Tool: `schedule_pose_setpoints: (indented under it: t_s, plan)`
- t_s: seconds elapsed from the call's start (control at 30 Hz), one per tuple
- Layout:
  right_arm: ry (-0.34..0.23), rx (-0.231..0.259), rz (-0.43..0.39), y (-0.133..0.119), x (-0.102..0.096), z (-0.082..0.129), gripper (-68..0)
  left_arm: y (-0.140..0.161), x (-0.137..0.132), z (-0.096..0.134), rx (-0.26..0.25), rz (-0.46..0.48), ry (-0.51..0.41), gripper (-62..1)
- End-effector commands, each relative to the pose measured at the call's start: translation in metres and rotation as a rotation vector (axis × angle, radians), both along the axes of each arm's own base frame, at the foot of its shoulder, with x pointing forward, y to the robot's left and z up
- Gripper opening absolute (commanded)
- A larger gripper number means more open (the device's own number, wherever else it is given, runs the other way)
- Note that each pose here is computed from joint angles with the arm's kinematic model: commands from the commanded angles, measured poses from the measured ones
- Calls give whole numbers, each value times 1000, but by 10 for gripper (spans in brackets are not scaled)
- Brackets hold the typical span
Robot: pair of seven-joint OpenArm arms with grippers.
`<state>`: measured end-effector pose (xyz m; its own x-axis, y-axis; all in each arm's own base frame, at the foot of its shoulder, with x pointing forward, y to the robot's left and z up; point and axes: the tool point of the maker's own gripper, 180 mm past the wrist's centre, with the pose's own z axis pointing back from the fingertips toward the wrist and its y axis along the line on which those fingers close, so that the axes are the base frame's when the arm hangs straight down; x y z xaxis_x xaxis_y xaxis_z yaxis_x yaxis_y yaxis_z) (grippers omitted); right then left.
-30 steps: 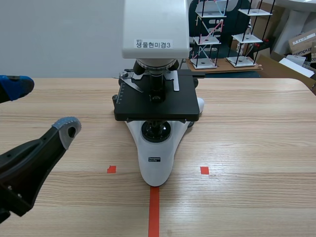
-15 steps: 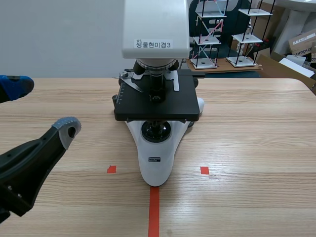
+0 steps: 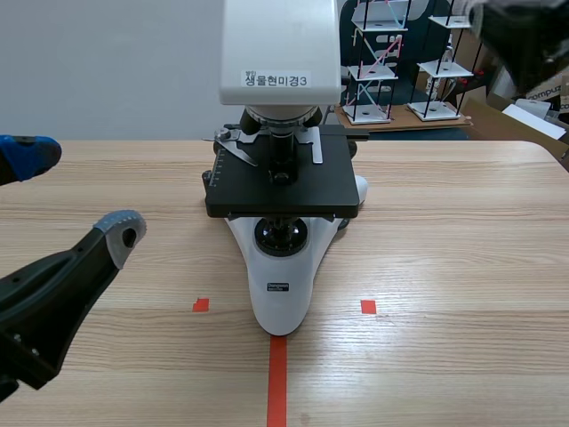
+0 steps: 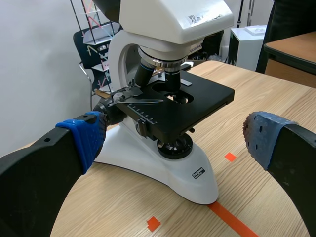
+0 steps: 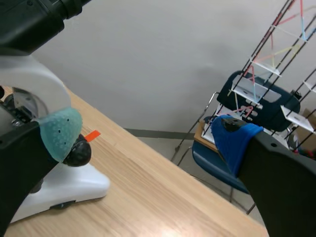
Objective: Return to the home posture
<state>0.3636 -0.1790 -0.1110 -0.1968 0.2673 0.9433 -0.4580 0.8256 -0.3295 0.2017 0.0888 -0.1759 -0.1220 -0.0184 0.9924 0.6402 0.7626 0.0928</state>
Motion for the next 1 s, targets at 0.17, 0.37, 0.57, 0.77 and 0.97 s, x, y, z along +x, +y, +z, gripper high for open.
schedule_pose_setpoints:
  t_s: [0.17, 0.37, 0.57, 0.77, 0.97]
  plan:
    - [6, 68, 50, 7, -49, -15, -66, 0, 1, 7, -15, 0, -21, -28]
    - [51, 134, 88, 20, -96, -48, -49, 0, 1, 7, -15, 0, -21, -28]
    - [89, 115, 74, 25, -128, -65, -49, 0, 1, 7, -15, 0, -21, -28]
    - [126, 138, 114, 39, -154, -68, -49, 0, 1, 7, -15, 0, -21, -28]
    - [127, 166, 138, 43, -169, -68, -49, 0, 1, 7, -15, 0, -21, -28]
